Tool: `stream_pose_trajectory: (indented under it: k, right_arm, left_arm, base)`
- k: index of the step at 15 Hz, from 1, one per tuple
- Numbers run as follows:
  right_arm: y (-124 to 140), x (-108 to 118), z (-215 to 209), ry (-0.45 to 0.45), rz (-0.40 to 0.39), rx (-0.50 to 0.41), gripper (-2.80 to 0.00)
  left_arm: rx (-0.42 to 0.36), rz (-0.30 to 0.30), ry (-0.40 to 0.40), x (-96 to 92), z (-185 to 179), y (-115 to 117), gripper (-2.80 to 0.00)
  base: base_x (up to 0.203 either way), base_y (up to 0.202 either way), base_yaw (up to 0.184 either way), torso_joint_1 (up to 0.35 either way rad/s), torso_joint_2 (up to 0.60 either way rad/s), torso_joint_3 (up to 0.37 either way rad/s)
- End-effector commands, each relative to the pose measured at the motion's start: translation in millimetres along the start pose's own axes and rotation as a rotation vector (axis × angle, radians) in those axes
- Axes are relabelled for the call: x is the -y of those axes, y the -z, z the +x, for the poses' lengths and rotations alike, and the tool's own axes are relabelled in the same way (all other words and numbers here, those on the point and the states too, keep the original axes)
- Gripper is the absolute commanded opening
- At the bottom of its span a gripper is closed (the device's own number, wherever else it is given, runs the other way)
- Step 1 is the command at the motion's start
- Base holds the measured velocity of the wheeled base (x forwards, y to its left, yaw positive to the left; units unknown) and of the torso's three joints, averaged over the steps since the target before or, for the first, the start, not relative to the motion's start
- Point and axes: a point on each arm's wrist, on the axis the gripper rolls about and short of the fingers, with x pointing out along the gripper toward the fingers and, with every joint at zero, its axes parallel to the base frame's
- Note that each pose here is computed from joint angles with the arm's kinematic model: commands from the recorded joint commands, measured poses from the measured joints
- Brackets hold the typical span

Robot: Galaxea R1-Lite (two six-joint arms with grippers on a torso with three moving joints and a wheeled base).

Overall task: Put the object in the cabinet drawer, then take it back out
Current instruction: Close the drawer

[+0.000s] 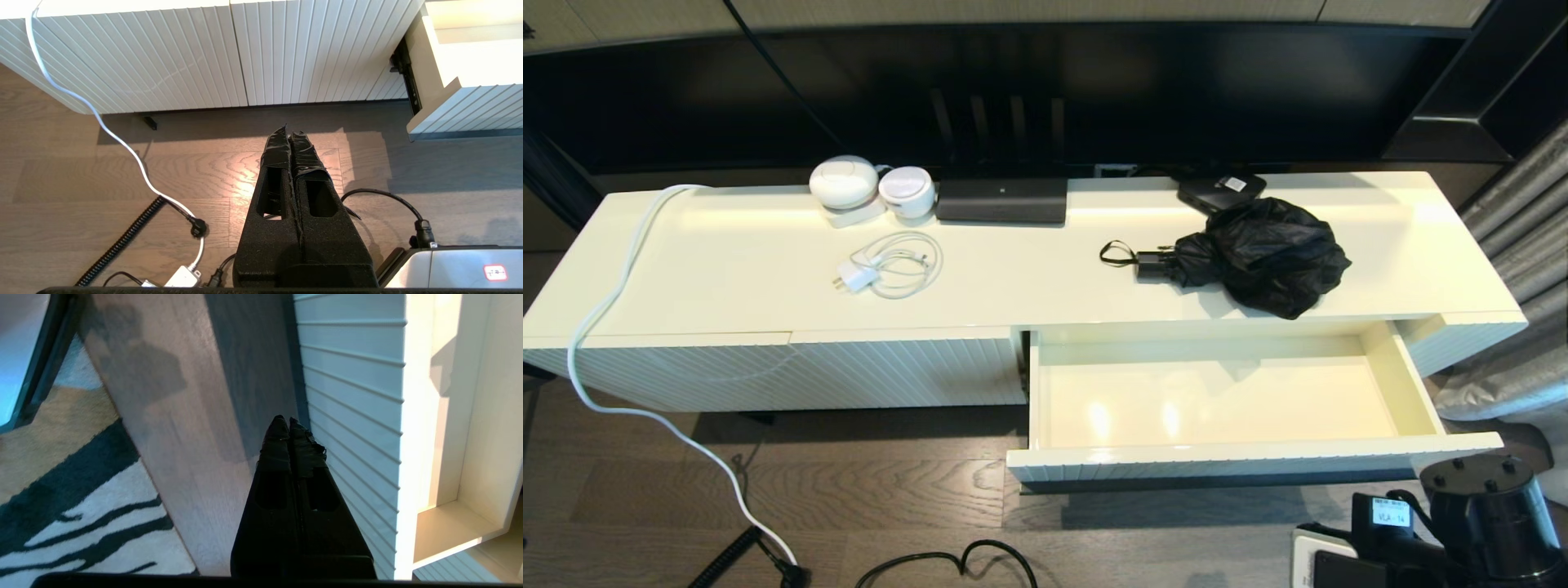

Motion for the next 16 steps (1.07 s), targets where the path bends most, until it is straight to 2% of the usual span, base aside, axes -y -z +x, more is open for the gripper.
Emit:
stream_pose_trajectory:
  k: [1,7,11,16]
  right_arm:
    - [-2,0,15,0.005,-0.004,0.005,-2.80]
    - [-8,1,37,0.060,0.001,0.049,-2.80]
    - [-18,6,52,0.149,0.000,0.117,-2.80]
    - [-16,9,52,0.164,-0.001,0.113,-2.80]
  left_arm:
    - [-0.003,-0.001,0.000,0.0,0,0,-2.80]
    - [-0.003,0.000,0.000,0.0,0,0,-2.80]
    - [-0.003,0.000,0.000,0.1,0,0,-2.80]
    - [-0.003,0.000,0.001,0.0,0,0,-2.80]
  base:
    - [0.000,0.000,0.000,0.000,0.00,0.000]
    - [0.000,0.000,0.000,0.000,0.00,0.000]
    - [0.000,0.000,0.000,0.000,0.00,0.000]
    - [0.000,0.000,0.000,0.000,0.00,0.000]
